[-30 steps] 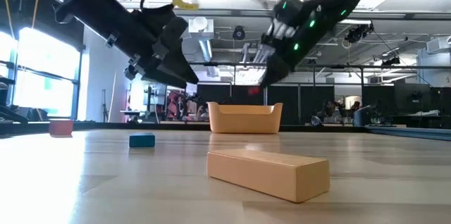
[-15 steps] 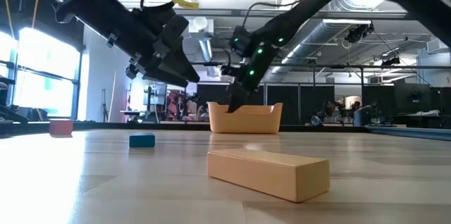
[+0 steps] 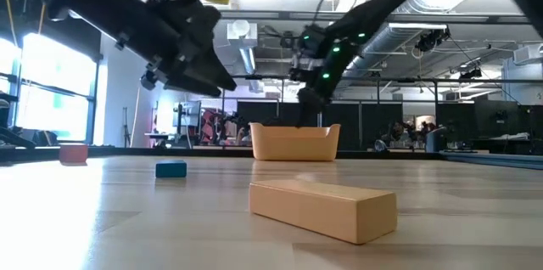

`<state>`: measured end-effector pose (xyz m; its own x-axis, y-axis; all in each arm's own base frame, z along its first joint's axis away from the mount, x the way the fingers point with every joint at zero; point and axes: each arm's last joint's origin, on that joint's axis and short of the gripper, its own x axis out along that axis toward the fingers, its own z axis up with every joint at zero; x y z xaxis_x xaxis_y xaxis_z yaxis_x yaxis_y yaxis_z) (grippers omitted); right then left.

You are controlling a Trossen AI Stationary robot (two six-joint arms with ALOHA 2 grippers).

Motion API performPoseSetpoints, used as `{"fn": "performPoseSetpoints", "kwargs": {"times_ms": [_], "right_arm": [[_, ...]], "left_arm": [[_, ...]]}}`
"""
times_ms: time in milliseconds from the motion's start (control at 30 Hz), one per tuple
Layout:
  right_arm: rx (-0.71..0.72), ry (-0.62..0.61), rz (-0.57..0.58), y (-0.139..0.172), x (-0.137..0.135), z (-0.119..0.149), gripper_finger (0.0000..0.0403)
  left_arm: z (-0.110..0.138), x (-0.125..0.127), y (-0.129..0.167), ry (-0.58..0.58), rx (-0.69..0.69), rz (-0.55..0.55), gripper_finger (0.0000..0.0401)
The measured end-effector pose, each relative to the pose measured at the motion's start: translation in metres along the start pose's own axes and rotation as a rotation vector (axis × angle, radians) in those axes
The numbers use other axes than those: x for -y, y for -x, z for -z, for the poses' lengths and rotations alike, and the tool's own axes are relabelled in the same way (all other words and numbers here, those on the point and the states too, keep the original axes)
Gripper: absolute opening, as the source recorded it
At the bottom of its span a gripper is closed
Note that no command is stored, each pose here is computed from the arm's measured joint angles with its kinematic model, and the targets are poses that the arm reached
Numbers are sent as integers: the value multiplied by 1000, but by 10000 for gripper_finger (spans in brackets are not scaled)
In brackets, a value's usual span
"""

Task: Sort blocks by size
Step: Put the small blue rectangle block into the yellow bin

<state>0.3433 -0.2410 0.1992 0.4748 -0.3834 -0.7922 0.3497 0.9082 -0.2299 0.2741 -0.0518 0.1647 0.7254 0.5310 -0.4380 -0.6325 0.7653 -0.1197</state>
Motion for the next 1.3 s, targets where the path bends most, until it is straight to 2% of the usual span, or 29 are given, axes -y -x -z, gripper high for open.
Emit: {"fn": "performPoseSetpoints", "kwargs": {"times_ms": [100,267,467,633,733,833,967,1067,1300], "right_arm": [[62,21,-3,19,-18,19,255],[307,74,-24,61,-59,37,255],[530,165,-199,90,-120,65,255],[616,246,-347,91,-170,99,256],[633,300,-402,93,-192,116,256],[642,323,-413,97,-204,122,256],[651,330,-403,100,-209,120,256],[691,313,-383,102,-208,115,256],[695,275,-372,101,-202,113,256]], "left_arm": [[3,9,9,-43,22,33,181],[8,23,23,-153,45,132,181],[13,39,40,-285,1,232,181],[15,50,52,-312,-80,300,181],[23,49,55,-364,-176,356,181],[33,42,57,-425,-313,375,181],[37,26,49,-472,-431,291,181],[36,18,39,-487,-458,248,181],[36,11,12,-494,-398,256,181]]}}
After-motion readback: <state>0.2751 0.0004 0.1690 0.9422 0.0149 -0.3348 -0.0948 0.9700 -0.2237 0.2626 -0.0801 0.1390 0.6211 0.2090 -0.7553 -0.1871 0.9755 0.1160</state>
